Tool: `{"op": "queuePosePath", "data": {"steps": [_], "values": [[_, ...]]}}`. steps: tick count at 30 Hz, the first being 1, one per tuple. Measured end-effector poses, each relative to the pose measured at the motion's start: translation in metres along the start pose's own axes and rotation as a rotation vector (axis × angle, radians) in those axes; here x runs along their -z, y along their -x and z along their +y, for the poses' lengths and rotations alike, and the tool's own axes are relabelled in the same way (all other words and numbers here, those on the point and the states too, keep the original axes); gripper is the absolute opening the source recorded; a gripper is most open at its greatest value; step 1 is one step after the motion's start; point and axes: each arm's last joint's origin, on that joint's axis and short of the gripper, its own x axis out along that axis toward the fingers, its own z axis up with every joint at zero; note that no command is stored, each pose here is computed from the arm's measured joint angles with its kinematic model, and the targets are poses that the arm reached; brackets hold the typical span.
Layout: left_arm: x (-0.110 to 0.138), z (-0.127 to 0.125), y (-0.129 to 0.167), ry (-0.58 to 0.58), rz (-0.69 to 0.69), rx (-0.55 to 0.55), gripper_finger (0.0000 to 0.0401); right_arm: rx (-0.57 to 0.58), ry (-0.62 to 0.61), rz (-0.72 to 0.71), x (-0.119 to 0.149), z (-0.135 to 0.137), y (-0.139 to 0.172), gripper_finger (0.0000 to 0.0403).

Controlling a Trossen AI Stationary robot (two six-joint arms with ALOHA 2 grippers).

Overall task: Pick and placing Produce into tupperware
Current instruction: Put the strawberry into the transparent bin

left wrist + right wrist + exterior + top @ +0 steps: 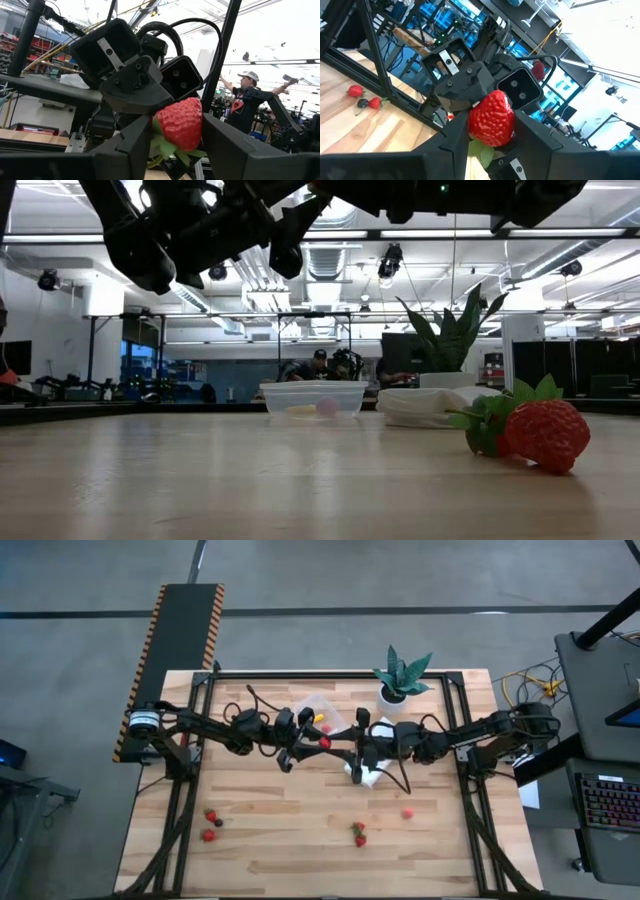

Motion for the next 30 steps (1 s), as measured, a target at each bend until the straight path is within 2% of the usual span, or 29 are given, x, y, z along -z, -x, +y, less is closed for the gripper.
{"op": "queuePosePath", "data": {"steps": [8,13,22,30], "values": [[0.000,0.001,0.001,-0.002,0.006,0.003,0.0217,0.000,-0.015,0.008,0.001,0.000,0.000,0.0129],[-0.006,0.010,0.007,-0.021,0.026,0.041,0.0225,0.006,-0.082,0.029,0.001,0.000,0.000,0.0129],[-0.012,0.036,0.030,-0.043,0.089,0.042,0.0226,-0.045,-0.216,0.303,-0.006,-0.008,-0.013,0.0129],[-0.015,0.063,0.063,-0.037,0.128,-0.086,0.0226,-0.107,-0.371,0.549,-0.020,-0.020,-0.019,0.0129]]}}
